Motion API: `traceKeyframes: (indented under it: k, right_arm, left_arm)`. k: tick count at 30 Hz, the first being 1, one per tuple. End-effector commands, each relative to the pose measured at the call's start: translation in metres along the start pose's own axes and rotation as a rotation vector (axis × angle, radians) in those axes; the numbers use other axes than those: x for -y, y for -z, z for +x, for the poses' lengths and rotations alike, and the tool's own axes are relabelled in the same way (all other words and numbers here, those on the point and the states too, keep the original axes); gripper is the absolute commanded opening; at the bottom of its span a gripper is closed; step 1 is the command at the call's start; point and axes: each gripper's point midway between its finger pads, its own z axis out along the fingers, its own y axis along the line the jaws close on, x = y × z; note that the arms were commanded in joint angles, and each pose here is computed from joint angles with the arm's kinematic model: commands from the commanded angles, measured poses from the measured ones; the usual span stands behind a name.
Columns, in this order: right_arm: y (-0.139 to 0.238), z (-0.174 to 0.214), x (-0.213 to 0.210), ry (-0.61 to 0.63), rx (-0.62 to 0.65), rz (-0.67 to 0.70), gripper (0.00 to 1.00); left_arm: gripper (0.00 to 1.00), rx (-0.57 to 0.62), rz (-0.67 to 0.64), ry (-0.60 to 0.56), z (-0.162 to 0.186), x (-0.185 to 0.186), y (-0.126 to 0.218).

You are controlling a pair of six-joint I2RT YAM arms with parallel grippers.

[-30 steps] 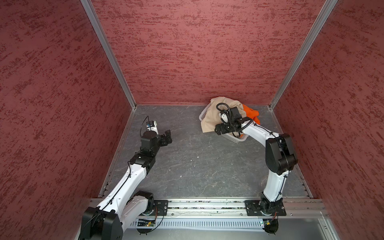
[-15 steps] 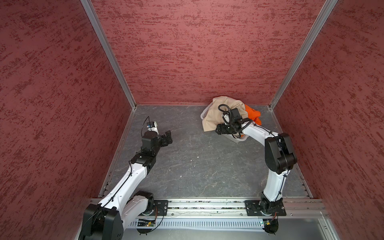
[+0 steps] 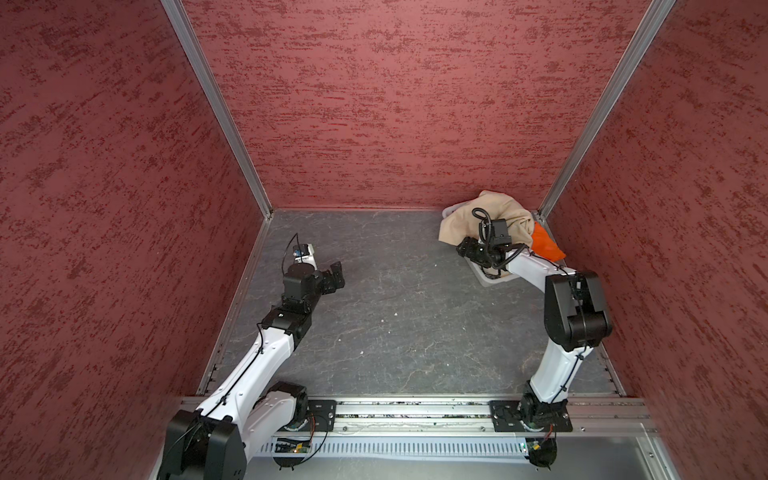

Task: Fold and stack the shorts
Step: 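Lift the beige shorts up out of the basket with the right gripper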

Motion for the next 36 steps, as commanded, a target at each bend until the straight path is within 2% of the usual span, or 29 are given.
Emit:
traceKeyframes:
  k: [1, 4, 6, 9, 12, 15, 19, 23, 27, 30, 34, 36]
  right_arm:
    - [0.002, -0.019, 0.026, -0.105, 0.073, 0.051, 0.71]
    - [0.003, -0.025, 0.015, -0.076, 0.069, 0.004, 0.72]
    - [0.013, -0.030, 0.001, -0.039, 0.073, -0.034, 0.79]
    - [0.050, -0.045, -0.012, 0.037, 0.123, -0.024, 0.87]
    - [0.086, -0.061, -0.008, 0.121, 0.176, 0.061, 0.92]
    - [0.115, -0.081, 0.018, 0.158, 0.240, 0.199, 0.96]
    - [0.145, -0.114, 0.070, 0.131, 0.326, 0.379, 0.98]
    - [0.166, -0.154, 0.096, 0.126, 0.418, 0.447, 0.98]
    - [0.162, -0.187, 0.101, 0.130, 0.464, 0.446, 0.98]
    - [0.143, -0.200, 0.105, 0.127, 0.444, 0.428, 0.98]
    - [0.104, -0.199, 0.115, 0.112, 0.357, 0.389, 0.98]
    - [0.088, -0.193, 0.123, 0.100, 0.321, 0.380, 0.93]
  left_arm:
    - [0.98, 0.021, 0.013, 0.015, -0.005, 0.002, 0.004]
    - [0.98, 0.023, 0.019, 0.016, -0.005, 0.003, 0.005]
    - [0.98, 0.019, 0.041, 0.019, -0.006, 0.008, 0.006]
    - [0.98, 0.002, 0.087, 0.027, -0.006, 0.018, 0.007]
    - [0.98, -0.003, 0.111, 0.015, -0.006, 0.029, 0.009]
    - [0.98, -0.005, 0.121, -0.004, -0.005, 0.037, 0.008]
    - [0.98, -0.023, 0.121, -0.025, -0.001, 0.043, 0.002]
    - [0.98, -0.033, 0.133, -0.035, 0.001, 0.050, -0.003]
    - [0.98, -0.044, 0.139, -0.037, 0.003, 0.055, -0.011]
    - [0.98, -0.057, 0.143, -0.044, 0.005, 0.059, -0.016]
    - [0.98, -0.070, 0.145, -0.056, 0.007, 0.064, -0.022]
    - [0.98, -0.072, 0.143, -0.059, 0.006, 0.065, -0.025]
